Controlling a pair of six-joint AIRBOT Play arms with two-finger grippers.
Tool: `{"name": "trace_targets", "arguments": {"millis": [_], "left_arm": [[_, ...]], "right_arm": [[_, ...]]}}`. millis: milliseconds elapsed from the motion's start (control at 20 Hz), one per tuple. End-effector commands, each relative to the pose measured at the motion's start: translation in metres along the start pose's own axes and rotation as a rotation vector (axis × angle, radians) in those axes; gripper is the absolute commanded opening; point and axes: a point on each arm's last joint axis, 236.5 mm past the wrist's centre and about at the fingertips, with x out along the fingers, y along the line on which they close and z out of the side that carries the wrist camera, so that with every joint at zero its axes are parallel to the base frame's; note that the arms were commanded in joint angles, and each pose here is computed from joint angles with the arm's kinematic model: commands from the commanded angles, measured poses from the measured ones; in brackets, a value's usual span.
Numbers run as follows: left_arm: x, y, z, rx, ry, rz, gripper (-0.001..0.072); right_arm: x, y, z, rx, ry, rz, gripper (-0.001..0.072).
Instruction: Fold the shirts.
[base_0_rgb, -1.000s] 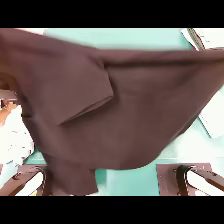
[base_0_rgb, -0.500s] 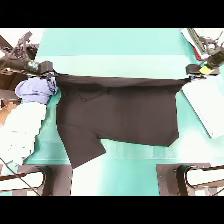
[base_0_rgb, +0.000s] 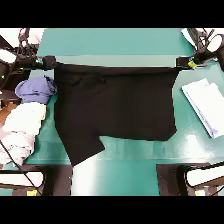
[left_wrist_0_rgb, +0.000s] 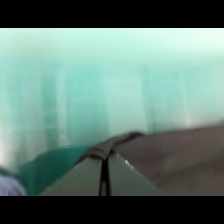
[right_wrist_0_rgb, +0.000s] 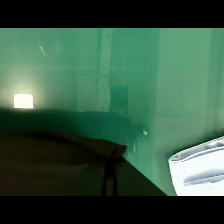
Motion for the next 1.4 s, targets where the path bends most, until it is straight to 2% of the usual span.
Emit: {"name": "trace_targets", "arguments": {"millis": [0,300,550,600,650,700,750,900,1100,1200,1350], "left_arm": [[0.003,0.004,-0.044,0.151,0.177,-0.014,0.0022],[-0.005,0.021,-0.113,0.202,0.429,0.01,0.0022],[-0.006,0.024,-0.15,0.157,0.53,-0.001,0.0024],[-0.009,0.023,-0.154,0.131,0.553,0.003,0.0093],[-0.013,0.022,-0.159,0.108,0.58,0.005,0.0341],[-0.018,0.024,-0.163,0.083,0.609,0.024,0.0487],[-0.024,0.028,-0.167,0.063,0.643,0.049,0.0499],[-0.054,0.032,-0.176,0.054,0.74,0.104,0.0498],[-0.091,0.008,-0.189,-0.013,0.71,0.103,0.0498],[-0.11,-0.006,-0.226,-0.067,0.731,0.089,0.0498],[-0.133,-0.019,-0.292,-0.178,0.776,0.1,0.0499]], "right_arm": [[0.006,0.013,-0.029,-0.026,0.111,0.006,0.0018],[0.044,0.021,-0.116,-0.032,0.347,0.01,0.0019],[0.053,0.035,-0.144,-0.067,0.412,0.016,0.0023],[0.05,0.035,-0.143,-0.067,0.411,0.016,0.0026],[0.044,0.033,-0.142,-0.074,0.408,0.014,0.0078],[0.038,0.029,-0.14,-0.071,0.403,0.015,0.0272],[0.03,0.023,-0.14,-0.057,0.406,0.012,0.0359],[-0.006,0.005,-0.143,-0.017,0.42,0.019,0.0358],[-0.055,0.027,-0.156,0.026,0.444,0.238,0.0356],[-0.063,0.033,-0.163,0.044,0.412,0.293,0.0317],[-0.062,0.033,-0.183,0.059,0.395,0.299,0.0316]]}}
